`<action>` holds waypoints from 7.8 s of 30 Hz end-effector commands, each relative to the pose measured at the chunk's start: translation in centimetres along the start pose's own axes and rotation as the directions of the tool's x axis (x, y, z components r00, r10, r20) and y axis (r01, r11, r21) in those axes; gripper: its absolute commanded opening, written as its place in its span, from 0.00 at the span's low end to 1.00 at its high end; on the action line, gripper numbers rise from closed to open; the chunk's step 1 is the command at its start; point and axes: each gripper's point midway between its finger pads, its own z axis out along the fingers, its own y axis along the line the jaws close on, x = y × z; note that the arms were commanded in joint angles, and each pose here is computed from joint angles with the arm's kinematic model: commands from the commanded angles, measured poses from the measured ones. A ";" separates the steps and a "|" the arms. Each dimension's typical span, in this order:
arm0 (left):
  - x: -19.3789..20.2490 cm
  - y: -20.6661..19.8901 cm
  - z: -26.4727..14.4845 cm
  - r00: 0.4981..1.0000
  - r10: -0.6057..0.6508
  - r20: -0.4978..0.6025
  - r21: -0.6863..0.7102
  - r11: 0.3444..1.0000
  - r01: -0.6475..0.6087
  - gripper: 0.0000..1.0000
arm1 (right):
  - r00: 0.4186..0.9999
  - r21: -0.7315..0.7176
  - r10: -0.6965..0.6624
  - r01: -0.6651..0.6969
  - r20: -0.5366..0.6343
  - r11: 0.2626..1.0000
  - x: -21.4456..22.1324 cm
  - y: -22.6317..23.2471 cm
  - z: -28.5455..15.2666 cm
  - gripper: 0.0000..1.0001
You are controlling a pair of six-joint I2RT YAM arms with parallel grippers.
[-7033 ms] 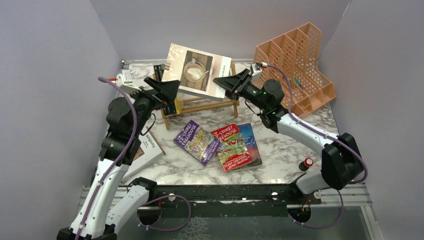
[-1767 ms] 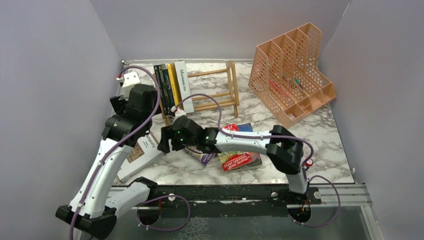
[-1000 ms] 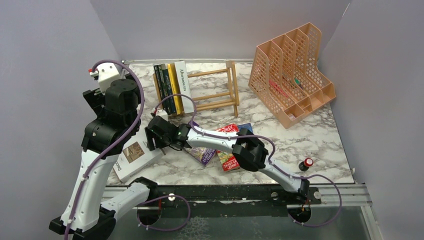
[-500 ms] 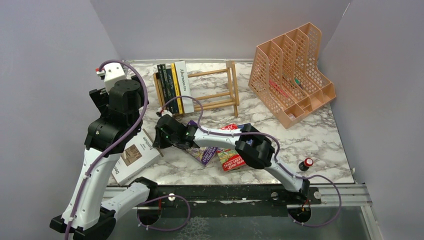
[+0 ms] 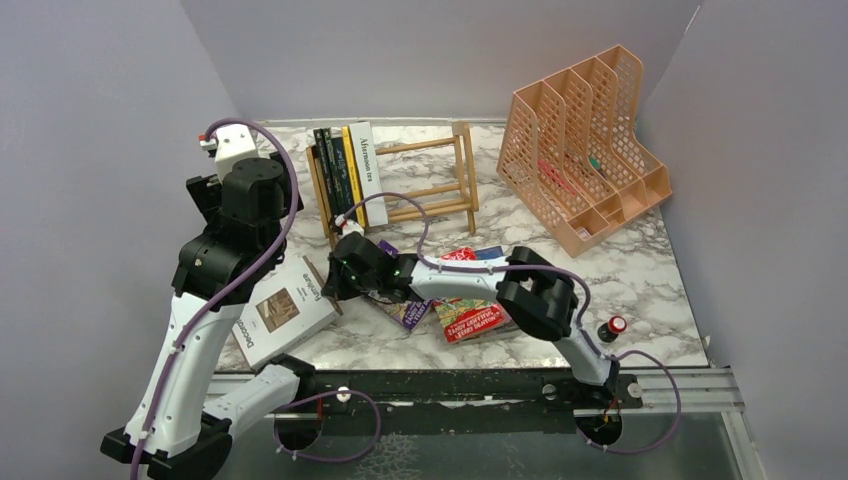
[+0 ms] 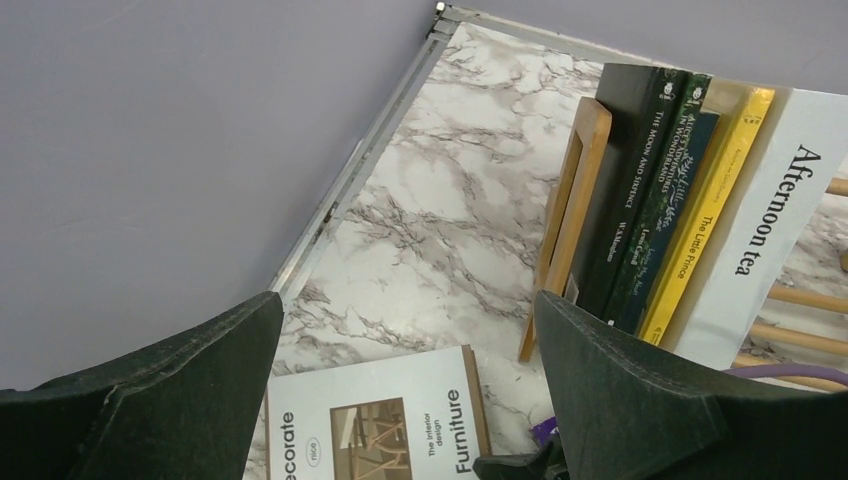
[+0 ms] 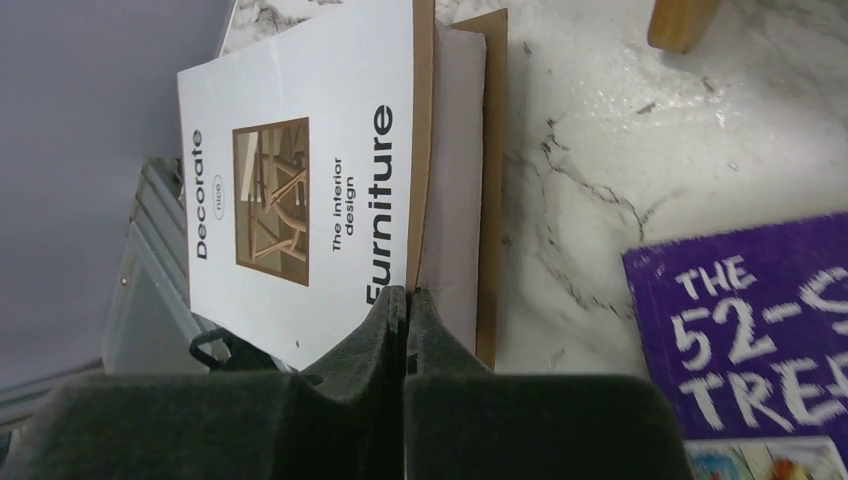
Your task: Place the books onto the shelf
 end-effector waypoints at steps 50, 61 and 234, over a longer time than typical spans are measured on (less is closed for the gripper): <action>29.9 -14.0 -1.1 0.691 -0.210 -0.692 0.358 0.731 0.581 0.71 | 0.916 0.369 0.334 -0.396 0.223 0.841 0.8 -19.7 -21.7 0.72; 32.9 -13.6 -0.8 0.675 -0.165 -0.719 0.336 0.767 0.547 0.48 | 0.952 0.174 0.305 -0.306 0.033 0.936 0.1 -17.8 -19.3 0.83; -3.5 -17.2 -11.3 0.696 -0.631 -0.343 0.904 -0.020 0.427 0.99 | 0.512 -0.627 0.504 0.090 0.695 0.774 -23.5 -1.2 -38.8 0.29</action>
